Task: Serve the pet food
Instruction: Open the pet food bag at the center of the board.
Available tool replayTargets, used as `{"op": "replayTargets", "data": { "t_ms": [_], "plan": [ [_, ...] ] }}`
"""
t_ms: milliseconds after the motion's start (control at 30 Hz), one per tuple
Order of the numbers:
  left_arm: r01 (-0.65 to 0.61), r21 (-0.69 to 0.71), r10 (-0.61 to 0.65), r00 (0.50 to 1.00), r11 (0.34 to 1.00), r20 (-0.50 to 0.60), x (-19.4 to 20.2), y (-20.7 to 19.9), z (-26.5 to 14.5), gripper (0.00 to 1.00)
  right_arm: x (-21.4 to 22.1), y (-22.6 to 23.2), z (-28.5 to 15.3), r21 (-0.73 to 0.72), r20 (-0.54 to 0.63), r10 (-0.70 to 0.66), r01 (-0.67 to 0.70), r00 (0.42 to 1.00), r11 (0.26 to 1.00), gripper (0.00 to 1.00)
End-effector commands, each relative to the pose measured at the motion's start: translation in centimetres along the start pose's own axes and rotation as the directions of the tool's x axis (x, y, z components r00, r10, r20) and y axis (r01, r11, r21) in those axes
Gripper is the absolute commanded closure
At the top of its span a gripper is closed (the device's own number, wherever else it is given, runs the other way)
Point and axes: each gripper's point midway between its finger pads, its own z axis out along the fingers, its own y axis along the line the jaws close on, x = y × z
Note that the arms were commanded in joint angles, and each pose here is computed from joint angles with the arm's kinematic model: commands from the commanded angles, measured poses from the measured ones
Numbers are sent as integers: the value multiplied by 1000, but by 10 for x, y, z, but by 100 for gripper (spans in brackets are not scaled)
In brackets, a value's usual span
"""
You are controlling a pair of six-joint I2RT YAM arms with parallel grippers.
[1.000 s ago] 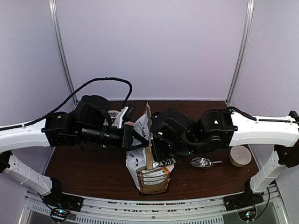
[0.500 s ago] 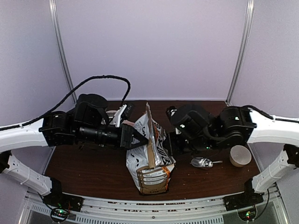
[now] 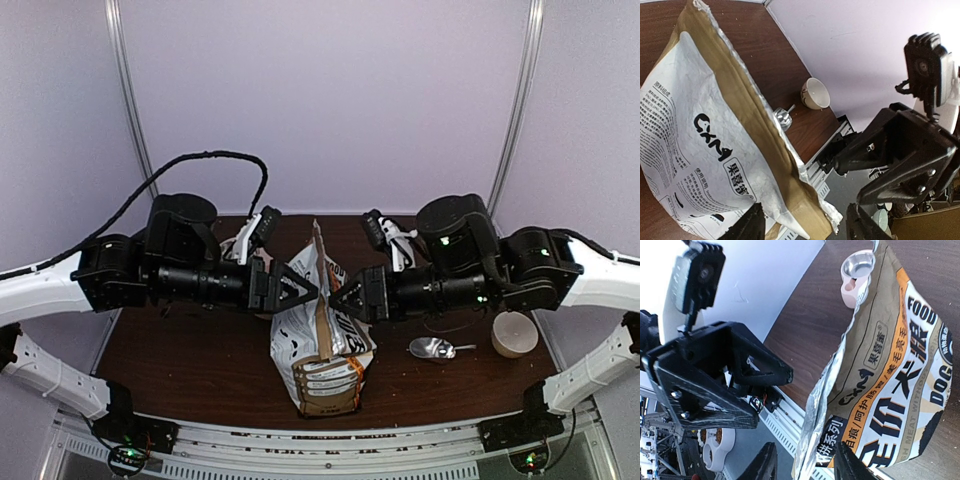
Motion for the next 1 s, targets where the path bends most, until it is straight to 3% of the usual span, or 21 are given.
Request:
{"op": "replayTargets", "data": {
  "t_ms": [0,200,600,967],
  "plan": [
    [-10,34,8,999,999,50,-13,-12,-9,42,13,7,14,-36,-71,-3,1,997,999,64],
    [-8,31,6,999,999,49,-13,-11,-8,42,18,1,18,-7,-84,6,-6,996,1000,71],
    [-6,28,5,999,1000,45,-12,-10,-7,41,12,-11,6,33,-34,41,-40,999,999,75],
    [1,28,-2,999,1000,39,-10,-9,-6,41,19,-10,18,35,-70,34,-32,997,999,78]
  ]
}}
